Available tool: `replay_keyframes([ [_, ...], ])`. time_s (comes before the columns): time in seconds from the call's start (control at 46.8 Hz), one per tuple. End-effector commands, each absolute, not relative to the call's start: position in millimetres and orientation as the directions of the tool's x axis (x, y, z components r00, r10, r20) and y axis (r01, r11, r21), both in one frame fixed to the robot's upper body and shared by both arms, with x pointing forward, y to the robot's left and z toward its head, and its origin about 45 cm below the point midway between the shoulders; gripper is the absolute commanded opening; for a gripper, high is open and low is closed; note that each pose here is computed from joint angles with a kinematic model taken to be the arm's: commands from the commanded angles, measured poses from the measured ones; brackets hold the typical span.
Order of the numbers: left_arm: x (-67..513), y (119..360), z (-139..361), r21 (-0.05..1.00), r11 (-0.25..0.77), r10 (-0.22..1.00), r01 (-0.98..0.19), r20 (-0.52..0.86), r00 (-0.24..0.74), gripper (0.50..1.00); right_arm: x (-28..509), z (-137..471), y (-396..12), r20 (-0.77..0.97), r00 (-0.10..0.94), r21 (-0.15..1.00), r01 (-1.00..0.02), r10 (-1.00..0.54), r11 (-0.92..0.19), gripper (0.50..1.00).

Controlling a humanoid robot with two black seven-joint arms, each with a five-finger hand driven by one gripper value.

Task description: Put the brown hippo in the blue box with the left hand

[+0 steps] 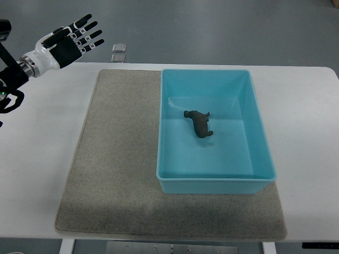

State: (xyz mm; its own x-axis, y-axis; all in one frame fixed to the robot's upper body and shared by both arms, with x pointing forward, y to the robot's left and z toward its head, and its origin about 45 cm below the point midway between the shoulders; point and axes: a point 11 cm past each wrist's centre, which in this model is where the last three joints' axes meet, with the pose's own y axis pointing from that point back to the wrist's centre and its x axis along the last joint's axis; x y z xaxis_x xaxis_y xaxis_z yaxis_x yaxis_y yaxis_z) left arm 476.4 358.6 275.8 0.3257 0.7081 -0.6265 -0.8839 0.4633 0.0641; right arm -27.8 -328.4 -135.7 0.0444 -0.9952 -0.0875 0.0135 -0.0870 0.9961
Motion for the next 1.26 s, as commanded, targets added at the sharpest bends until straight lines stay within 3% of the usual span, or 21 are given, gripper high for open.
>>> replay_keyframes([
  [0.0,476.8,361.6,278.9,0.042,0.451,0.697,-0.891,-0.64,0.323,1.0,-26.9,-135.7,-328.4,-0.087,0.045,0.996,0.012,-0.995,-0.087,0.936],
  [1.239,475.6,364.7,277.0,0.04,0.442,0.699,-0.896,-0.641,0.316,1.0,-28.2,-136.1,-323.0,-0.104,0.052,0.994,0.017,-0.993,-0.104,0.936],
])
